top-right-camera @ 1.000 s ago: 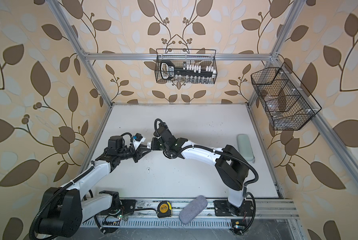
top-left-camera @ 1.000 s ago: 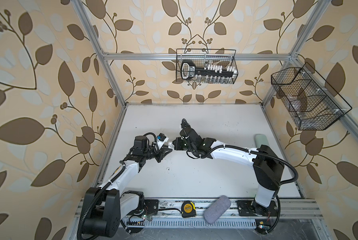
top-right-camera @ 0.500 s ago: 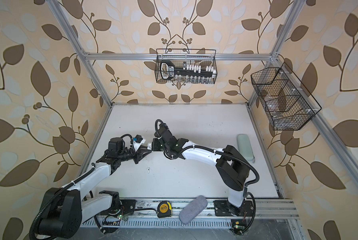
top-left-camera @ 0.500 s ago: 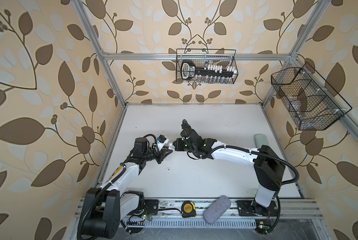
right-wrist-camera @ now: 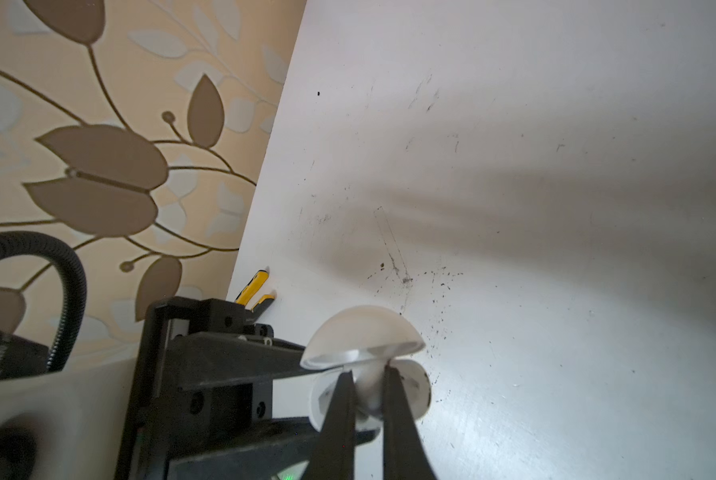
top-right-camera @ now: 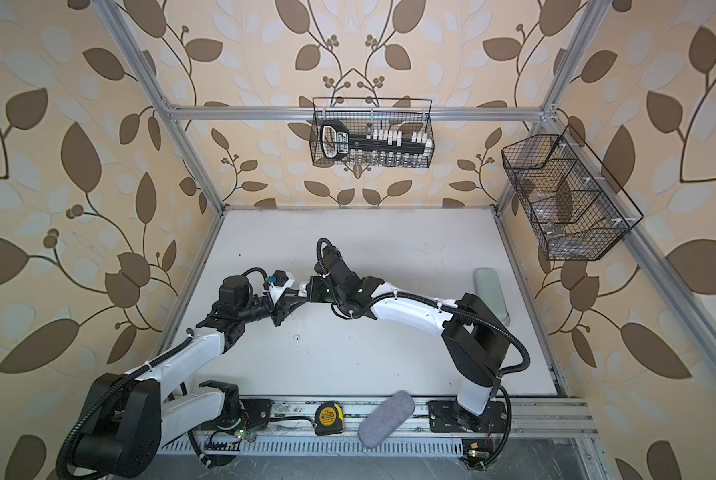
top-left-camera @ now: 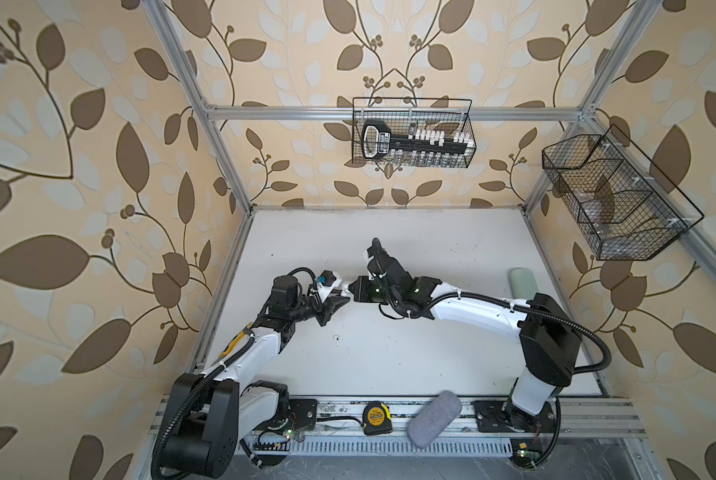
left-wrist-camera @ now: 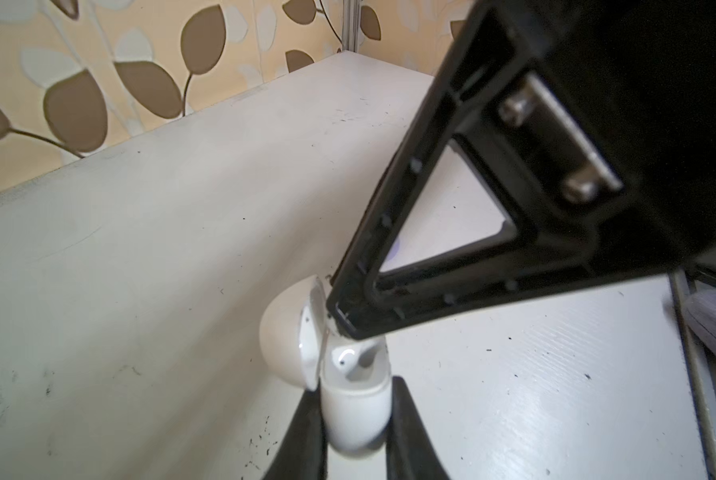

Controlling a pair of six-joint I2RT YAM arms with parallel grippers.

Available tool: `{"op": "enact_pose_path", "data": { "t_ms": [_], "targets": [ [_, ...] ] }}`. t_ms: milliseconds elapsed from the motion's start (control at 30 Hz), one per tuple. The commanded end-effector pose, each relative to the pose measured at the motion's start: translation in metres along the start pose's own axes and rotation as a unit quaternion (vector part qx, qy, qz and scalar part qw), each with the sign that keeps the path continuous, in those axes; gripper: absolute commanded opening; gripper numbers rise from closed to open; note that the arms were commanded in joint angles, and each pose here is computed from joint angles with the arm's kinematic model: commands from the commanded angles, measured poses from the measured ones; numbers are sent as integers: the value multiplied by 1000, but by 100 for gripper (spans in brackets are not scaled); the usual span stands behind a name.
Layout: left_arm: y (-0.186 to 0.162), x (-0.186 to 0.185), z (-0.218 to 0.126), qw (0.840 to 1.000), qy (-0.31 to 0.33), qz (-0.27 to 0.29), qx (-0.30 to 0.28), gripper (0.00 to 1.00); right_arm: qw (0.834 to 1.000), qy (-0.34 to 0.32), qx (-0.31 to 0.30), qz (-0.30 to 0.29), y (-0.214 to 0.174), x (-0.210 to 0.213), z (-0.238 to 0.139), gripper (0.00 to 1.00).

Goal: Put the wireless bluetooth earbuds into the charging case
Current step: 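Press the white earbud down into the held case with the right gripper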

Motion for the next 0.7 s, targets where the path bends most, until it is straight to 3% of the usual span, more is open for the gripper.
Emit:
{"op": "enact_pose_path", "data": {
  "t_ms": [0,667],
  "targets": [
    [17,-3,-1,999,-1,42,-33,0,1000,10,17,12,-7,0,-3,8],
    [18,-3,-1,999,0,41,-33,2,999,-36,36,14,-22,-19,11,11]
  ]
}}
Point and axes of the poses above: each gripper's point midway between its finger pads, its own z axis out along the fingers, its own x axis along the line the jaws close on, y = z × x, the point moved 3 cm from there along -z, back along the fingers, and after that the axes turned 1 degree about -z, right-handed, at the moved point
